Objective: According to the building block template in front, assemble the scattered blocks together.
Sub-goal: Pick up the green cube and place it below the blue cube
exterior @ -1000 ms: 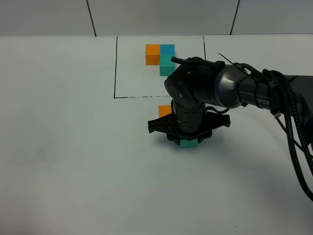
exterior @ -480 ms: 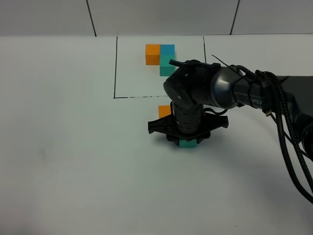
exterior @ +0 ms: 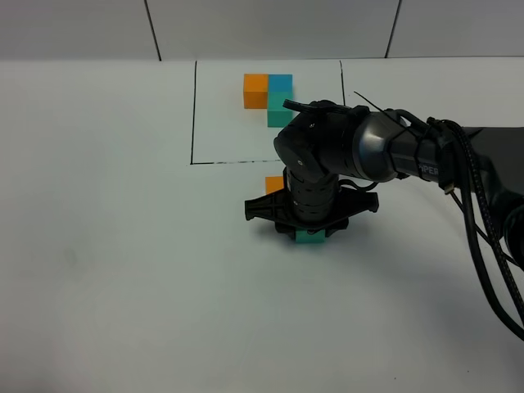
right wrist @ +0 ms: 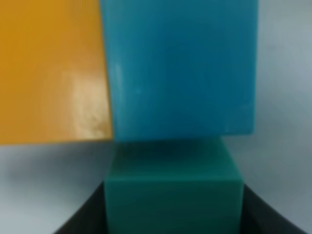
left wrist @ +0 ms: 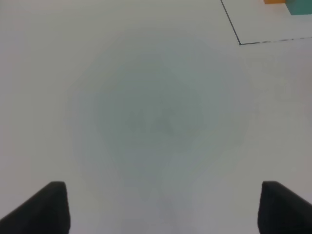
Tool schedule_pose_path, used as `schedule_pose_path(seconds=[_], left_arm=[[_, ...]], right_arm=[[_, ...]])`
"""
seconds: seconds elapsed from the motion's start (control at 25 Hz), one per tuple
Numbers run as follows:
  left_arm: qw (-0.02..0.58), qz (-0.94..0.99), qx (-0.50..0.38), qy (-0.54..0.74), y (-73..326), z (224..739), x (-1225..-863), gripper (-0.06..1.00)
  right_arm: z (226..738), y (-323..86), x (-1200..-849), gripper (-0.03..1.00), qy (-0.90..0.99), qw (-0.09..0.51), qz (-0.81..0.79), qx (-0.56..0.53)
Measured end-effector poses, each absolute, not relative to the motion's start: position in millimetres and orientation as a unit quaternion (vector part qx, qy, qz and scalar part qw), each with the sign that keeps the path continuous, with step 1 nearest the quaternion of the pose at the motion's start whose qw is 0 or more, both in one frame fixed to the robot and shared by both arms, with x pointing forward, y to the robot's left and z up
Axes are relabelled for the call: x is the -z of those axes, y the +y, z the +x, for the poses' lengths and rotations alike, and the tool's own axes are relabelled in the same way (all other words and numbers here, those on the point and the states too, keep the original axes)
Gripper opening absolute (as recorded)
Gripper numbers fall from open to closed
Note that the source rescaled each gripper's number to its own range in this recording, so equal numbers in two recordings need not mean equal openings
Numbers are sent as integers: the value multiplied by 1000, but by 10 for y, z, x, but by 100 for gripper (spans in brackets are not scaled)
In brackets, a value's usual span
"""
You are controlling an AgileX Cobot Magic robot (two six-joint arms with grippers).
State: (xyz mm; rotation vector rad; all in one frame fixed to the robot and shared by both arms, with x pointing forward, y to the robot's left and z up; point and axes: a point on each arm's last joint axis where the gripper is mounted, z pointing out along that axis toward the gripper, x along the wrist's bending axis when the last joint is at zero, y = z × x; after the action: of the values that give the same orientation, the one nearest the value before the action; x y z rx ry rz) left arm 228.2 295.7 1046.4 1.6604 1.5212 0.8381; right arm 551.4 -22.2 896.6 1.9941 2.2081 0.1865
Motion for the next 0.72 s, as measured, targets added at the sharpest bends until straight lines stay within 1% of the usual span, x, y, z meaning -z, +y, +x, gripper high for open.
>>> schedule_pose_path(seconds=[0.72], left_arm=[[361,644,-325,590,2957,2282,-10464,68]], right_arm=[[5526,-220,-8959,2,737,82,667,-67]])
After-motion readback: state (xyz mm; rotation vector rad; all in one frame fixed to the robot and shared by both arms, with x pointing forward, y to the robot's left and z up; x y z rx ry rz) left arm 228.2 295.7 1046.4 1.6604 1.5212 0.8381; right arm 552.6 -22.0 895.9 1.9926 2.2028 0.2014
